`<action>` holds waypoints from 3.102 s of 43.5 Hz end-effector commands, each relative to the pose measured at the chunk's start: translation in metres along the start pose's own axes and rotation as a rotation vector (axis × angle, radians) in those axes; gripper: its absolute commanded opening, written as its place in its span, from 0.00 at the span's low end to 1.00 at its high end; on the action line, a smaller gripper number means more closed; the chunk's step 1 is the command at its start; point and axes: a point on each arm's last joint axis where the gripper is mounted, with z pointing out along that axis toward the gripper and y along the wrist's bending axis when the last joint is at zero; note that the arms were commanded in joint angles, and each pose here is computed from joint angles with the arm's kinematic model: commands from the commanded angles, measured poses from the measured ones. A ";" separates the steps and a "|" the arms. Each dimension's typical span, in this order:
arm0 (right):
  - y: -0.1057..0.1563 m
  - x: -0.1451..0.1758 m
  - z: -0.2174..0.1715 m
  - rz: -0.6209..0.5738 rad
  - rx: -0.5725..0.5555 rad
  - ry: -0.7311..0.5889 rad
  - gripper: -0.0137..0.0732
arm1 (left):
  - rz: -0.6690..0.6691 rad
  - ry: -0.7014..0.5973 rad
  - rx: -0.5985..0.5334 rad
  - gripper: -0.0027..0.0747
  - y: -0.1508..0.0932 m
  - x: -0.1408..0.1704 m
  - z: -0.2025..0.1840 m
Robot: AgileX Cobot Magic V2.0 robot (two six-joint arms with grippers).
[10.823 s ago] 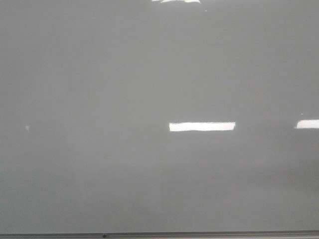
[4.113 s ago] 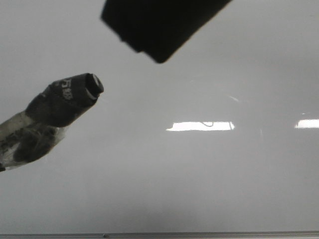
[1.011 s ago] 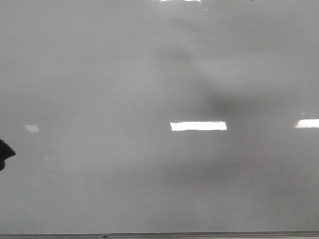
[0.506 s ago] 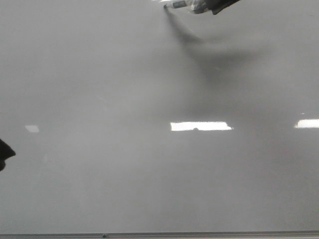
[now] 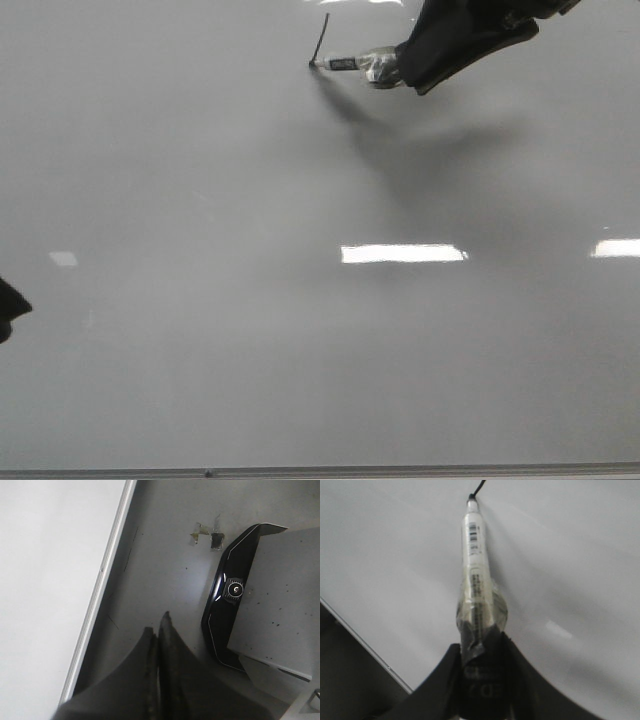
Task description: Write number 5 on whiteboard
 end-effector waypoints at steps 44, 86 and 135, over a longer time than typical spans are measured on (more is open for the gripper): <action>-0.013 0.052 -0.019 0.139 0.088 0.017 0.08 | -0.008 -0.091 -0.030 0.01 0.002 -0.010 -0.011; 0.002 -0.016 -0.035 0.082 0.059 -0.196 0.08 | -0.008 -0.106 -0.037 0.01 0.003 -0.011 -0.011; -0.038 -0.002 -0.059 0.196 0.159 -0.190 0.08 | -0.009 -0.107 -0.036 0.01 0.003 -0.011 -0.011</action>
